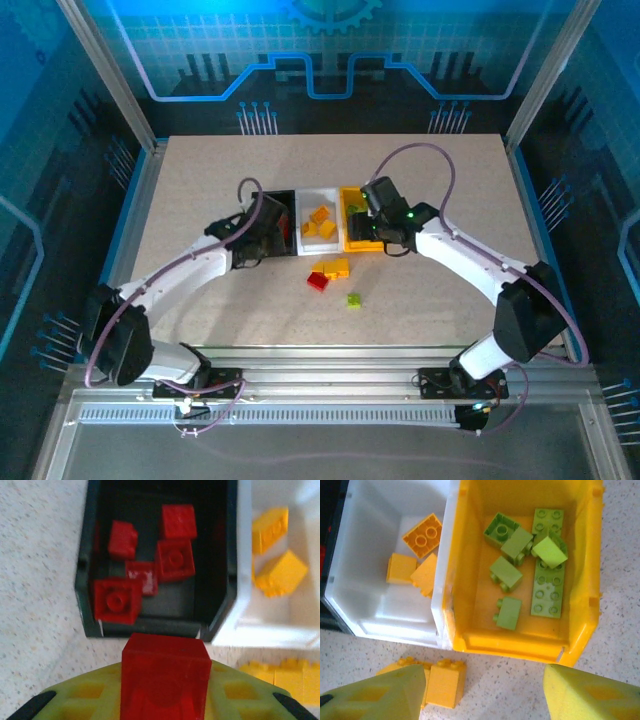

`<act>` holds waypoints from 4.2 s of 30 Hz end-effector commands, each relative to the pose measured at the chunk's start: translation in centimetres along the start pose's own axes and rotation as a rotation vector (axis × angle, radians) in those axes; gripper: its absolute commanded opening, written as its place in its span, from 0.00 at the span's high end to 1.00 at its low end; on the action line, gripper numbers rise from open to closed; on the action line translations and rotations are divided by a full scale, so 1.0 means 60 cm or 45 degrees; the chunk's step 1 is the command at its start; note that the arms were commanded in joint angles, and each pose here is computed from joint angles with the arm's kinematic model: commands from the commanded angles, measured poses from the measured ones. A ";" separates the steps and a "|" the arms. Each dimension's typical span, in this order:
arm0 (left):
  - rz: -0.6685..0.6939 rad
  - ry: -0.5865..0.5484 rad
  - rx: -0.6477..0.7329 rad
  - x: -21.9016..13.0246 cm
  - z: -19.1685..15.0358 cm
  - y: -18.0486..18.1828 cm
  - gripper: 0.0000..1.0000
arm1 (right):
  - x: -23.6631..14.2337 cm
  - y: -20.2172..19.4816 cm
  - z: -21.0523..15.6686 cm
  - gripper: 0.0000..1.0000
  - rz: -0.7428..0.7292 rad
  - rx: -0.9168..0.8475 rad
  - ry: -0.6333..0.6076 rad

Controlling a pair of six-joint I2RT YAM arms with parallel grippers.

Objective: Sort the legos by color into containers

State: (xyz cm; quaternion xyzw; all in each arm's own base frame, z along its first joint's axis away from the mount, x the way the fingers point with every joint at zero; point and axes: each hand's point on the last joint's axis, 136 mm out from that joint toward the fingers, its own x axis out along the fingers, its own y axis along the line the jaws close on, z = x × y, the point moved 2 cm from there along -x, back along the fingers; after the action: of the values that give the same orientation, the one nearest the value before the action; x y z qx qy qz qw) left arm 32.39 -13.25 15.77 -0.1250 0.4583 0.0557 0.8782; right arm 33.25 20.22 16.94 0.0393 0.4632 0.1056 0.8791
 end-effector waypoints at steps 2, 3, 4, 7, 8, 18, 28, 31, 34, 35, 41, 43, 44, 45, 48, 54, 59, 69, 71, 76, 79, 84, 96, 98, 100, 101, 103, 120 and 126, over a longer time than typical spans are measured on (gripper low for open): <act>0.017 -0.048 -0.091 0.030 0.064 -0.009 0.66 | -0.024 0.010 -0.020 0.36 0.030 -0.026 -0.001; 0.025 -0.041 -0.107 0.042 0.072 -0.007 0.65 | -0.027 0.011 -0.025 0.36 0.035 -0.037 0.002; 0.020 -0.039 -0.124 0.052 0.082 -0.007 0.64 | -0.030 0.014 -0.030 0.36 0.043 -0.055 0.006; 0.024 -0.022 -0.140 0.081 0.102 -0.013 0.57 | -0.034 0.028 -0.050 0.35 0.106 -0.126 0.037; 0.042 -0.016 -0.130 0.089 0.107 -0.014 0.55 | -0.034 0.032 -0.058 0.35 0.127 -0.152 0.054; -0.109 -0.012 -0.152 0.059 0.125 -0.050 0.07 | -0.027 0.129 -0.148 0.30 0.376 -0.458 0.216; -0.325 -0.068 -0.082 -0.078 0.051 -0.061 0.01 | 0.061 0.185 -0.216 0.29 0.262 -0.589 0.381; -0.316 -0.047 -0.095 -0.091 0.016 -0.034 0.01 | 0.080 0.181 -0.220 0.29 0.185 -0.575 0.394; -0.312 -0.041 -0.120 -0.104 -0.010 -0.008 0.01 | 0.095 0.174 -0.221 0.29 0.120 -0.556 0.405; -0.307 -0.038 -0.128 -0.105 -0.020 0.001 0.01 | 0.101 0.172 -0.223 0.29 0.107 -0.553 0.409; -0.259 -0.010 -0.128 -0.103 -0.050 0.030 0.01 | 0.121 0.205 -0.237 0.30 0.170 -0.580 0.450; -0.252 -0.005 -0.129 -0.102 -0.054 0.034 0.01 | 0.110 0.235 -0.247 0.31 0.246 -0.632 0.451; -0.254 -0.006 -0.129 -0.102 -0.056 0.035 0.01 | 0.102 0.249 -0.251 0.31 0.281 -0.651 0.450; -0.256 -0.008 -0.134 -0.103 -0.056 0.036 0.01 | 0.095 0.259 -0.254 0.31 0.303 -0.664 0.443; -0.263 -0.022 -0.134 -0.106 -0.053 0.036 0.01 | 0.082 0.257 -0.246 0.30 0.274 -0.654 0.411; -0.251 -0.039 -0.134 -0.107 -0.048 0.038 0.01 | 0.097 0.227 -0.235 0.28 0.072 -0.550 0.410; -0.254 -0.033 -0.133 -0.103 -0.052 0.037 0.01 | 0.105 0.254 -0.227 0.27 0.031 -0.455 0.357; -0.233 -0.028 -0.107 -0.097 -0.061 0.047 0.01 | 0.130 0.255 -0.225 0.25 -0.036 -0.445 0.354; -0.228 -0.029 -0.107 -0.096 -0.062 0.048 0.01 | 0.135 0.261 -0.233 0.26 -0.014 -0.459 0.375; -0.234 -0.037 -0.106 -0.095 -0.060 0.048 0.01 | 0.133 0.310 -0.258 0.28 0.161 -0.559 0.406; -0.237 -0.039 -0.104 -0.096 -0.059 0.049 0.01 | 0.124 0.338 -0.262 0.28 0.274 -0.609 0.390; -0.242 -0.058 -0.108 -0.107 -0.054 0.054 0.01 | 0.115 0.322 -0.249 0.26 0.200 -0.589 0.364; -0.239 -0.058 -0.121 -0.110 -0.054 0.064 0.01 | 0.139 0.268 -0.212 0.22 -0.022 -0.458 0.325; -0.242 -0.057 -0.122 -0.110 -0.054 0.064 0.01 | 0.148 0.266 -0.209 0.21 -0.059 -0.458 0.325; -0.246 -0.051 -0.119 -0.111 -0.054 0.063 0.01 | 0.151 0.256 -0.205 0.21 -0.103 -0.450 0.316; -0.246 -0.051 -0.117 -0.111 -0.054 0.063 0.01 | 0.151 0.252 -0.204 0.21 -0.112 -0.453 0.308; -0.245 -0.050 -0.111 -0.111 -0.055 0.064 0.01 | 0.150 0.247 -0.206 0.21 -0.116 -0.451 0.307; -0.252 -0.048 -0.117 -0.106 -0.053 0.065 0.01 | 0.199 0.277 -0.213 0.26 -0.054 -0.457 0.357; -0.255 -0.045 -0.122 -0.105 -0.053 0.065 0.01 | 0.210 0.262 -0.211 0.27 -0.130 -0.435 0.355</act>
State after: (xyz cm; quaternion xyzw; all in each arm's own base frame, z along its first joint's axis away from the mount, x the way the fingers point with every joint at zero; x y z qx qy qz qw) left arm 27.00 -7.21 19.83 -0.2225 0.3719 0.0799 0.8977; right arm 24.93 37.24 3.63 -0.1646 0.5762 0.1695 0.7824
